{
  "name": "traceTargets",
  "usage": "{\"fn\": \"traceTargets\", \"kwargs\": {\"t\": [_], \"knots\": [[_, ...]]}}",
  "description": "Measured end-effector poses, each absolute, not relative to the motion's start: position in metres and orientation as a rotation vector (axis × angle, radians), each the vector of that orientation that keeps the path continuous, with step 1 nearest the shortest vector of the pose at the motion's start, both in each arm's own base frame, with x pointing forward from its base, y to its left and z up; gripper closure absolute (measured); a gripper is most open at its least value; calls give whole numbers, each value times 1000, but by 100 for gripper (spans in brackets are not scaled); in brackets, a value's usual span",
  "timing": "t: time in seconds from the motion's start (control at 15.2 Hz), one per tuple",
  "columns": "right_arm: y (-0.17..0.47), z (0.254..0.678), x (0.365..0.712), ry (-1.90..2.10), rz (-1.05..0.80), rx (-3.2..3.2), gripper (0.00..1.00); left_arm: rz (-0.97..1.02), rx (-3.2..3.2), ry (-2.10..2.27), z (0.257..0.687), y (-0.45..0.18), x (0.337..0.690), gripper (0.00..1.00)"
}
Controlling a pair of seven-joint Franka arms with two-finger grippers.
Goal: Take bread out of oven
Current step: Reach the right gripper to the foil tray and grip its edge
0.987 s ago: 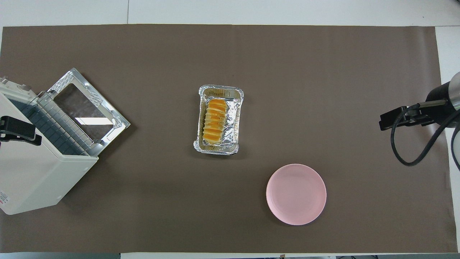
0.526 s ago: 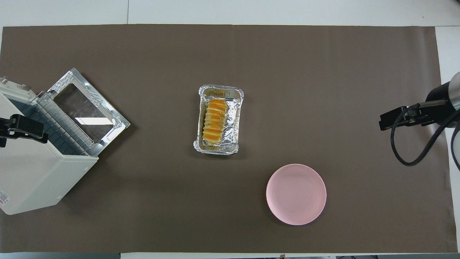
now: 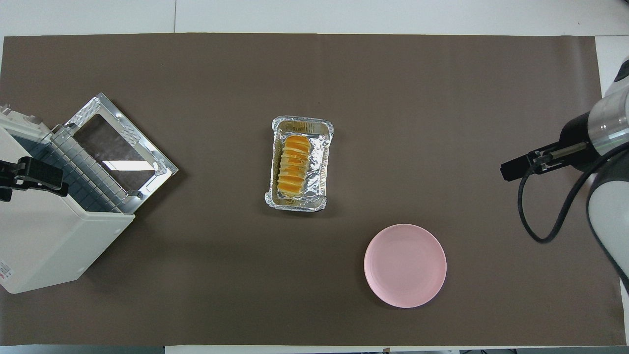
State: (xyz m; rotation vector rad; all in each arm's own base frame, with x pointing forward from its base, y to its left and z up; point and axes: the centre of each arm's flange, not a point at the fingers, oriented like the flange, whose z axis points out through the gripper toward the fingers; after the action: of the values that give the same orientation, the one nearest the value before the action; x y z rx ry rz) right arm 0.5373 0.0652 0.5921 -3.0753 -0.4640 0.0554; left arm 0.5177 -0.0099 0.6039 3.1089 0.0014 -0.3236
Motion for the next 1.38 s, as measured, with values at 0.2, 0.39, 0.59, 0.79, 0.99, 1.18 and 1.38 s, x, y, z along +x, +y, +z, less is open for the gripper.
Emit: {"fn": "traceTargets", "kwargs": {"t": [0.2,0.39,0.59,0.79,0.99,1.18,1.38], "knots": [[125,548,532,-408,-1,-3078,0,-319,3109,1,604,-10,518,0],[209,501,526,-258,-26,-3068,0,-312,3109,2,606,-10,517,0],[276,450,529,-132,-76,-3051,1,-309,3109,7,606,-8,517,0],[310,397,536,42,-38,-2975,3,-307,3109,10,607,-7,517,0],[325,347,543,218,-5,-2935,5,-307,3109,11,607,-7,517,0],[334,316,543,320,34,-2909,14,-307,3109,11,607,-7,517,0],[333,308,545,381,70,-2874,26,-307,3109,11,607,-7,517,0]]}}
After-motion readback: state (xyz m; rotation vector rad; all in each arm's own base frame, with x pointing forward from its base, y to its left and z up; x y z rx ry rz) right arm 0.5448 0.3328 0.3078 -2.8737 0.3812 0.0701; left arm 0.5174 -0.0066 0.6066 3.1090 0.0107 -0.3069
